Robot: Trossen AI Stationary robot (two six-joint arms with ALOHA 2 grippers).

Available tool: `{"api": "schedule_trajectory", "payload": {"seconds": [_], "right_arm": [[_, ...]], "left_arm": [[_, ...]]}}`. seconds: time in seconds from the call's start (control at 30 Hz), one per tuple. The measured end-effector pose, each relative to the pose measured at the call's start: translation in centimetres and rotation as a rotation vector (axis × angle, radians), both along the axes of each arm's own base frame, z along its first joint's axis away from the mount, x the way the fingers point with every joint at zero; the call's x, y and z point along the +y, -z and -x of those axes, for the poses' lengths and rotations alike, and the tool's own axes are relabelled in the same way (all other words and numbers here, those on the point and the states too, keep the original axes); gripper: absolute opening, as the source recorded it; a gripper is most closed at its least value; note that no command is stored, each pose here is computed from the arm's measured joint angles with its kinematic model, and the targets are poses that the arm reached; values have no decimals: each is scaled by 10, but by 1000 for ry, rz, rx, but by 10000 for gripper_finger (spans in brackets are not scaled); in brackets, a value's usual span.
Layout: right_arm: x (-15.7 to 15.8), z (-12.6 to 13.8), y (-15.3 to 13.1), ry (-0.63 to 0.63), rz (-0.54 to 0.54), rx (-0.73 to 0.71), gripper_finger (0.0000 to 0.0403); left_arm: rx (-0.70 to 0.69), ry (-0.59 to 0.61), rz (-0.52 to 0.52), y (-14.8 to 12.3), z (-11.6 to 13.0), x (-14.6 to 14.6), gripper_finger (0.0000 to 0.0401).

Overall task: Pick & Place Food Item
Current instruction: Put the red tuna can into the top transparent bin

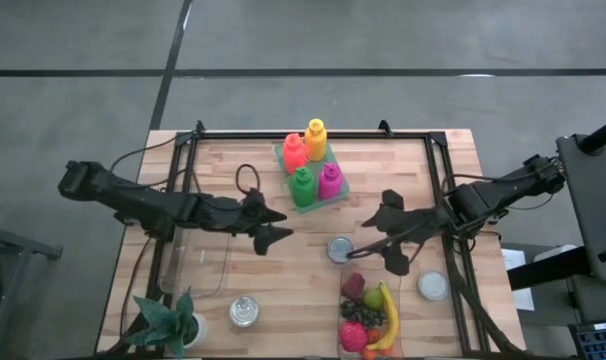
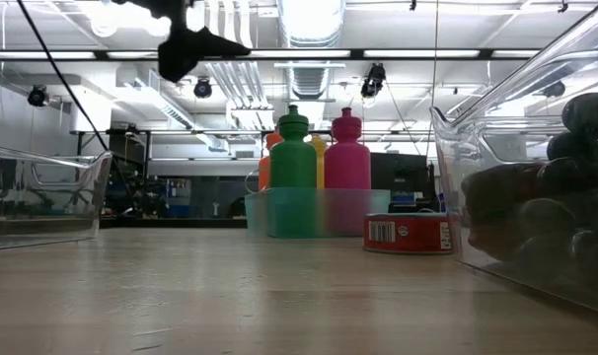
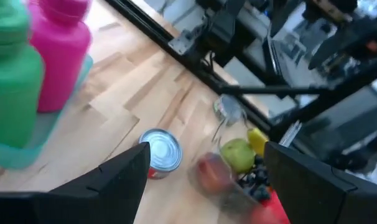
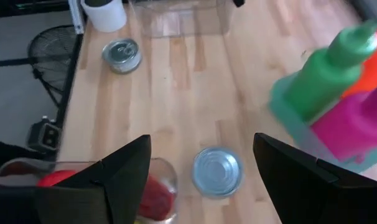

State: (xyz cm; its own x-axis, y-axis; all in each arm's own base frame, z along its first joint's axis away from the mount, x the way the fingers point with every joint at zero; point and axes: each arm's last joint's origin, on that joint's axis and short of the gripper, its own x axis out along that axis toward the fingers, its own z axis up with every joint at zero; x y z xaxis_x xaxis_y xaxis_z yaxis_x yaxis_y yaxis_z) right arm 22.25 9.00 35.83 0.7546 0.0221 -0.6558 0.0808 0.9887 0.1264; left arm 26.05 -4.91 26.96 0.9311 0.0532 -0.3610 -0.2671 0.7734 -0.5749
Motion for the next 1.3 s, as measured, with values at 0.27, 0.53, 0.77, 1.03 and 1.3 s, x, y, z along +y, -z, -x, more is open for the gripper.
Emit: {"api": "schedule_trajectory", "payload": {"seconds": [0.27, 0.53, 0.77, 1.03, 1.3], "right_arm": [[-2, 2, 9, -6, -25, 2, 279], [-22, 6, 28, 160, 22, 148, 279], [-32, 7, 68, 163, 119, 254, 279], [-40, 14, 110, 182, 165, 369, 279], [-39, 11, 134, 104, 92, 332, 278]], "left_arm": [[44, 51, -92, 8, -18, 25, 319], [65, 65, -77, 13, -22, 44, 320], [121, 219, -290, 29, -30, 31, 320], [206, 266, -341, 56, -42, 21, 320], [310, 306, -314, 92, -67, 6, 320]]}}
